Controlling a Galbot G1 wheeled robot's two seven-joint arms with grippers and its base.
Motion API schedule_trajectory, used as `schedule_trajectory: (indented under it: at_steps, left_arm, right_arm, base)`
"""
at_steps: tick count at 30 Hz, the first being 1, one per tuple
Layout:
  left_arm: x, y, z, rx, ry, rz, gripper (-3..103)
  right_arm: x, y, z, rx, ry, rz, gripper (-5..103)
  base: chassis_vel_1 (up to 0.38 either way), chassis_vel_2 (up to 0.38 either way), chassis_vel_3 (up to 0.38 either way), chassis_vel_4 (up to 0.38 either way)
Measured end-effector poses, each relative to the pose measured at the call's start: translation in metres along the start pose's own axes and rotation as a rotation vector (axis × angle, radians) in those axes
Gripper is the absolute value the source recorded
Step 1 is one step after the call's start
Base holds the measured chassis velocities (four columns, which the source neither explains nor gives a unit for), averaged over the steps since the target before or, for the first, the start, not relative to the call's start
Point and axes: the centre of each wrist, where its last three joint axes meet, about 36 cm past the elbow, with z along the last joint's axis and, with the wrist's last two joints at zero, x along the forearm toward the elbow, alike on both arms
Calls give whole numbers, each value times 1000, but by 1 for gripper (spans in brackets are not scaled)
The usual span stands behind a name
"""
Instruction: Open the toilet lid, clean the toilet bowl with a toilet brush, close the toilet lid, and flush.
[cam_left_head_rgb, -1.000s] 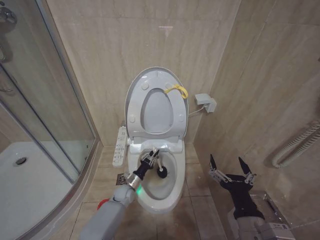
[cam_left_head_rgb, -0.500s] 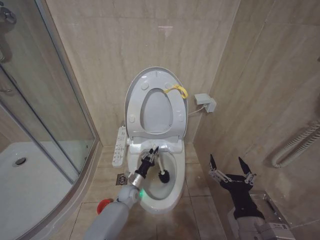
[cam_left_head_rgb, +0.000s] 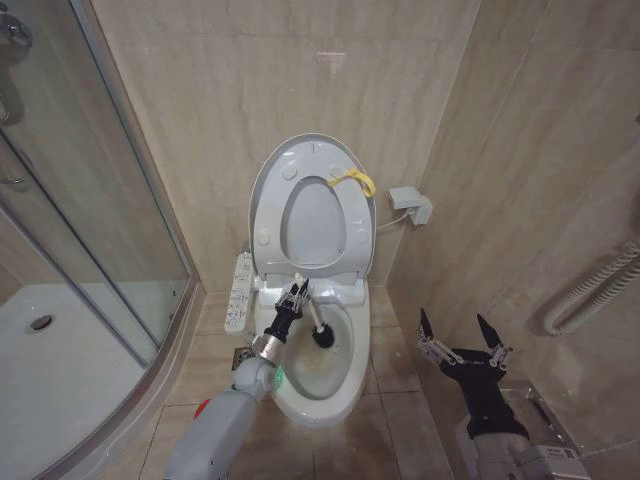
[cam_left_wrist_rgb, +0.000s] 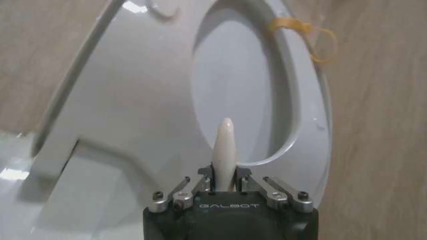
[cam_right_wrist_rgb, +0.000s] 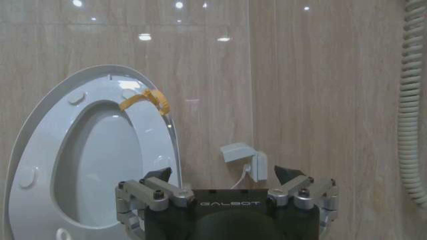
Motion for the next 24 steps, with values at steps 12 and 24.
schedule_trajectory:
  at_steps: [12, 24]
  left_arm:
    - [31, 27, 6, -213, 126, 171, 20]
    - [30, 4, 25, -74, 62, 118, 20]
  right_arm:
    - [0, 0, 0, 0, 0, 0, 100]
    - [0, 0, 0, 0, 0, 0, 100]
  base:
    - [0, 0, 0, 0]
    - [0, 0, 0, 0]
